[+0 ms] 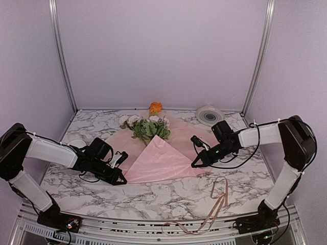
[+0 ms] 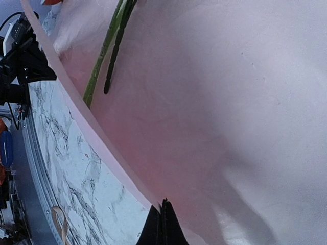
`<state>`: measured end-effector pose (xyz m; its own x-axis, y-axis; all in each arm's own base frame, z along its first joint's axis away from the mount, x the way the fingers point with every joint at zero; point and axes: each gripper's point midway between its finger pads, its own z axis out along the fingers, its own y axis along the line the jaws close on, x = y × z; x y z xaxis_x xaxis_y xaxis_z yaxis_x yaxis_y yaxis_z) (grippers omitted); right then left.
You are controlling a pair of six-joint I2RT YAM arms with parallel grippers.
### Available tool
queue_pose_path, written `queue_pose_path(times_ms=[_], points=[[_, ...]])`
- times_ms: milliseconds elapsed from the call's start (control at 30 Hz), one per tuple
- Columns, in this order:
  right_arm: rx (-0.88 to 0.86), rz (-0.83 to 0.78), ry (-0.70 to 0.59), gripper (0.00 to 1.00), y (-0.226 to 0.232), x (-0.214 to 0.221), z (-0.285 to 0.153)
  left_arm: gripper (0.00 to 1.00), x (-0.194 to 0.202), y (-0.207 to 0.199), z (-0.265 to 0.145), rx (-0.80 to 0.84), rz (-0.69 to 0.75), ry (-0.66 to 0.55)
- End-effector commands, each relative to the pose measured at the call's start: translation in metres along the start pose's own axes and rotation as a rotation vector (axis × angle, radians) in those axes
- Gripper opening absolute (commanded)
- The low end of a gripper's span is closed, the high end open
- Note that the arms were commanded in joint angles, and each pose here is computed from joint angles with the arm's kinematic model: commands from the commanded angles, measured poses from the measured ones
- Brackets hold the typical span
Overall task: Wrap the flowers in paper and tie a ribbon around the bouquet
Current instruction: Fold the bottom corner of the flattened wrapping paper at the center of the board.
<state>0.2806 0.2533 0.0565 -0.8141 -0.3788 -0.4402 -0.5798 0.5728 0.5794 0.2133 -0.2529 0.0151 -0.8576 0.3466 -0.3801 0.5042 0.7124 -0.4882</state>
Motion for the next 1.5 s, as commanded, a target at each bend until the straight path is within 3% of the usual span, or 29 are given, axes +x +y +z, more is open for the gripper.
queue_pose_path(times_ms=[0,133,367,500,667,900,1033,1100,1267,1367,1467], points=[[0.04,-0.005,-0.017,0.0,-0.014,-0.016,-0.005,0.0,0.032,0.024,0.004,-0.086,-0.069,0.11],[0.079,0.037,0.035,0.0,-0.029,-0.005,0.004,0.01,0.027,0.031,0.001,-0.139,-0.072,0.098],[0.091,0.044,0.046,0.0,-0.033,-0.006,0.008,0.35,-0.016,0.019,-0.03,-0.195,-0.028,-0.031],[0.094,0.045,0.061,0.0,-0.033,-0.006,0.01,0.47,-0.053,-0.025,-0.056,-0.149,0.154,-0.16],[0.098,0.062,0.075,0.0,-0.034,-0.003,0.014,0.47,-0.091,-0.068,-0.057,-0.176,0.382,-0.266],[0.119,0.075,0.083,0.0,-0.034,-0.003,0.013,0.34,-0.108,-0.053,0.033,-0.281,0.412,-0.067],[0.141,0.083,0.089,0.0,-0.035,-0.001,0.009,0.33,-0.099,-0.044,0.052,-0.299,0.409,-0.001],[0.164,0.093,0.085,0.07,-0.037,-0.001,0.007,0.33,-0.087,-0.037,0.059,-0.302,0.41,0.045],[0.378,0.16,0.055,0.24,-0.064,-0.008,-0.02,0.31,-0.051,-0.021,0.068,-0.306,0.358,0.159],[0.611,0.155,0.005,0.26,-0.079,-0.024,-0.059,0.31,-0.046,-0.018,0.067,-0.313,0.347,0.167],[0.754,0.043,-0.066,0.27,-0.056,-0.048,-0.086,0.31,-0.047,-0.017,0.065,-0.32,0.346,0.157]])
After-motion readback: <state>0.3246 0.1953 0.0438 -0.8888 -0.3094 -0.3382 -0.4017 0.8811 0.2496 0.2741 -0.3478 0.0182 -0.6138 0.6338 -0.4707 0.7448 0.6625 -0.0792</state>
